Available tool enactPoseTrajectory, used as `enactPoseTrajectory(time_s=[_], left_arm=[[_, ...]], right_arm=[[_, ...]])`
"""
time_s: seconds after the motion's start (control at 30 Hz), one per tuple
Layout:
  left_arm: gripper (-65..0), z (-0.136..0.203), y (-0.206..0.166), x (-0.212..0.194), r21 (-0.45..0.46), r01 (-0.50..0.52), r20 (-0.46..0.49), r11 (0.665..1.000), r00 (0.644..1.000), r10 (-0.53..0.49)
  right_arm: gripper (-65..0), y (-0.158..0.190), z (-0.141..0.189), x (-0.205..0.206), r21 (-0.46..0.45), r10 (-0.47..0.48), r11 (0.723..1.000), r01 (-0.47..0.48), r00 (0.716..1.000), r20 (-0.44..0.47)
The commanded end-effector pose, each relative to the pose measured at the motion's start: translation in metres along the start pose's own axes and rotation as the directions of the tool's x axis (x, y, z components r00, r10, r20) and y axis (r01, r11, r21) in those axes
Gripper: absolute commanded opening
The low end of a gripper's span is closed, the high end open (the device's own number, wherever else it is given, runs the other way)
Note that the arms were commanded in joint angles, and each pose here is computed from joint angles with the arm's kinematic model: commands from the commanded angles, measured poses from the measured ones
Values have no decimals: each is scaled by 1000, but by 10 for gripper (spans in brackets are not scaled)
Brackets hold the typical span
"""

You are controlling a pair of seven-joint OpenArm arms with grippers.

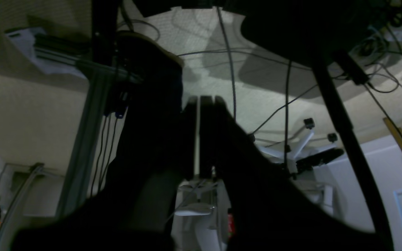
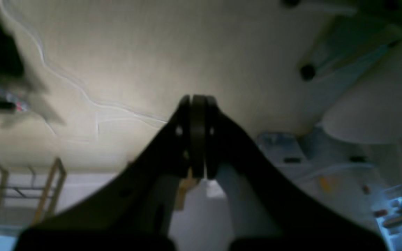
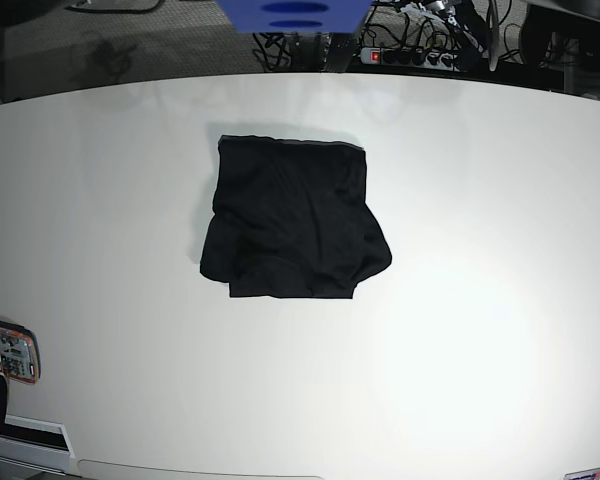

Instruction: Fold the T-shirt properly

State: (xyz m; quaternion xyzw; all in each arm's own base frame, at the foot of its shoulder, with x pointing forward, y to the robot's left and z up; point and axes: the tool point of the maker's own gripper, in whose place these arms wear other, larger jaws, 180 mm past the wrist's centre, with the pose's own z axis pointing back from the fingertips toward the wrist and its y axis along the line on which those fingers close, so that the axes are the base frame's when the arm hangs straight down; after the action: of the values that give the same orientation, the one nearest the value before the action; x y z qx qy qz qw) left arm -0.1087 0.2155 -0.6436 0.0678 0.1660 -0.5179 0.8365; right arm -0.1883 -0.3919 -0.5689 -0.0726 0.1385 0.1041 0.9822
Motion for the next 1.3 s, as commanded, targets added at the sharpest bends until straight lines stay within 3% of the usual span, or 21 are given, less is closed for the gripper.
enactPoseTrajectory(time_s=[0.0, 0.13, 0.17, 0.27, 0.37, 0.43, 0.57, 0.6, 0.63, 0.67, 0.73, 0.83, 0.9, 1.0, 1.1, 1.27], left_arm=[[-650, -1, -3, -7, -3, 5, -19, 1000, 1000, -5], [-650, -1, -3, -7, -3, 5, -19, 1000, 1000, -5], [-650, -1, -3, -7, -3, 5, -19, 1000, 1000, -5], [-650, 0, -4, -6, -4, 5, -18, 1000, 1000, -5], [-650, 0, -4, -6, -4, 5, -18, 1000, 1000, -5], [-650, 0, -3, -6, -3, 4, -17, 1000, 1000, -4], [-650, 0, 5, -2, 8, 2, -12, 1000, 1000, -2], [-650, 0, 5, -2, 8, 2, -12, 1000, 1000, -2], [-650, 0, 4, -1, 7, 2, -10, 1000, 1000, -2], [-650, 0, 4, -1, 7, 2, -10, 1000, 1000, -2], [-650, 0, 4, -1, 7, 2, -10, 1000, 1000, -2], [-650, 0, 9, -3, 15, 0, -13, 1000, 1000, 0], [-650, 0, 10, -1, 15, 0, -7, 1000, 1000, 0], [-650, 0, 32, 12, 45, -9, 70, 999, 998, 6], [-650, 2, 56, 22, 76, -34, 145, 997, 989, 22], [-650, 5, 77, 32, 96, -47, 171, 994, 985, 30]], right_arm=[[-650, -21, 8, -18, -37, -28, 999, 27, 999, -28], [-650, -57, 17, -4, -134, -177, 973, 186, 981, 74], [-650, -71, 22, -3, -190, -208, 956, 225, 973, 105], [-650, -124, 45, -6, -402, -246, 864, 302, 951, 186], [-650, -176, 81, 4, -600, -197, 736, 313, 947, 254], [-650, -210, 115, 8, -734, -162, 594, 329, 943, 292], [-650, -217, 154, -14, -873, -184, 347, 343, 937, 296], [-650, -217, 159, -21, -892, -186, 313, 326, 942, 279], [-650, -217, 162, -25, -904, -179, 304, 301, 950, 257], [-650, -217, 161, -27, -909, -166, 315, 271, 959, 229], [-650, -212, 148, -15, -894, -137, 386, 230, 972, 191], [-650, -189, 106, 5, -794, -160, 566, 222, 974, 159], [-650, -159, 73, 11, -671, -161, 711, 212, 977, 138], [-650, -117, 39, 41, -491, -170, 835, 246, 966, 196], [-650, -87, 21, 68, -384, -195, 879, 282, 949, 249], [-650, -45, 5, 101, -279, -243, 906, 319, 930, 274]])
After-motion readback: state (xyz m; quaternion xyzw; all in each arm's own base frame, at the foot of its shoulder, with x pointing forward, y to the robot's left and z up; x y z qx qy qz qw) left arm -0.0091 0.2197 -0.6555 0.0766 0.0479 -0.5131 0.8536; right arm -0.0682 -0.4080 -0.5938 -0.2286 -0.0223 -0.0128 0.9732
